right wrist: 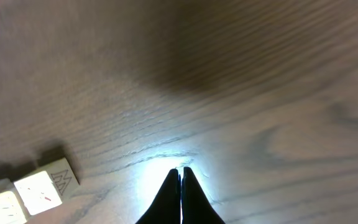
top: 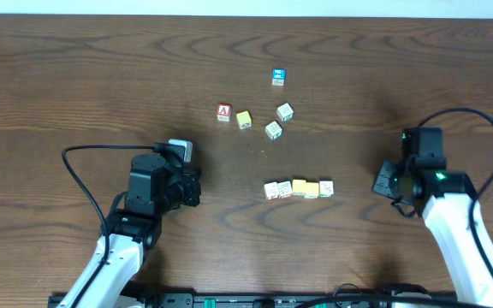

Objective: Lift 5 blocks

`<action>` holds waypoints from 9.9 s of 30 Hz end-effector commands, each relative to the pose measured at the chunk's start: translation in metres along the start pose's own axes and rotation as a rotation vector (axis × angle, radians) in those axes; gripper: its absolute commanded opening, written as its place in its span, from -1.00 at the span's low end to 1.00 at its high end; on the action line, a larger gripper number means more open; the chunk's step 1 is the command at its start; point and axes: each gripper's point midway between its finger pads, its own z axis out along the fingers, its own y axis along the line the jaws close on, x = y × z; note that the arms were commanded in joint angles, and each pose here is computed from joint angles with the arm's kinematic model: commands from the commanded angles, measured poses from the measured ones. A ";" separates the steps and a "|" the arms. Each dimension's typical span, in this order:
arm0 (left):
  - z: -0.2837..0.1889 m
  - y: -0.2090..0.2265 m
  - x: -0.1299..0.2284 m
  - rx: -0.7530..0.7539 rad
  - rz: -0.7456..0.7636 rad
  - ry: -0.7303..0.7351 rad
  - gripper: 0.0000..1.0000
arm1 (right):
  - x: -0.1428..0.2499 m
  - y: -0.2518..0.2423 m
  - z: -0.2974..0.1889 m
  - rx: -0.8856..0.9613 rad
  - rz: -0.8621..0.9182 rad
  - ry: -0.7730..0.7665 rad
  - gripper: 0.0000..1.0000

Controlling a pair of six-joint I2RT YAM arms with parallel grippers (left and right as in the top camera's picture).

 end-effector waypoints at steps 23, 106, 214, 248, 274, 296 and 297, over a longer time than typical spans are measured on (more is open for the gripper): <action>0.039 -0.048 0.025 0.164 -0.105 0.119 -0.85 | 0.046 0.061 0.052 -0.228 -0.313 0.247 -0.98; 0.053 -0.042 0.042 0.144 -0.211 0.181 -0.85 | 0.064 0.107 0.047 -0.293 -0.388 0.229 -0.98; 0.054 -0.035 0.039 0.109 -0.197 0.162 -0.86 | 0.148 0.147 0.029 -0.323 -0.630 0.342 -0.97; 0.054 -0.035 0.039 0.109 -0.197 0.162 -0.85 | 0.123 0.148 0.039 -0.226 -0.668 0.186 -0.97; 0.054 -0.035 0.039 0.107 -0.197 0.161 -0.85 | 0.115 0.150 0.040 -0.216 -0.666 0.149 -0.97; 0.054 -0.035 0.039 0.106 -0.197 0.161 -0.85 | 0.118 0.152 0.039 -0.232 -0.670 0.160 -0.97; 0.054 -0.035 0.039 0.106 -0.197 0.161 -0.85 | 0.118 0.152 0.039 -0.232 -0.670 0.161 -0.97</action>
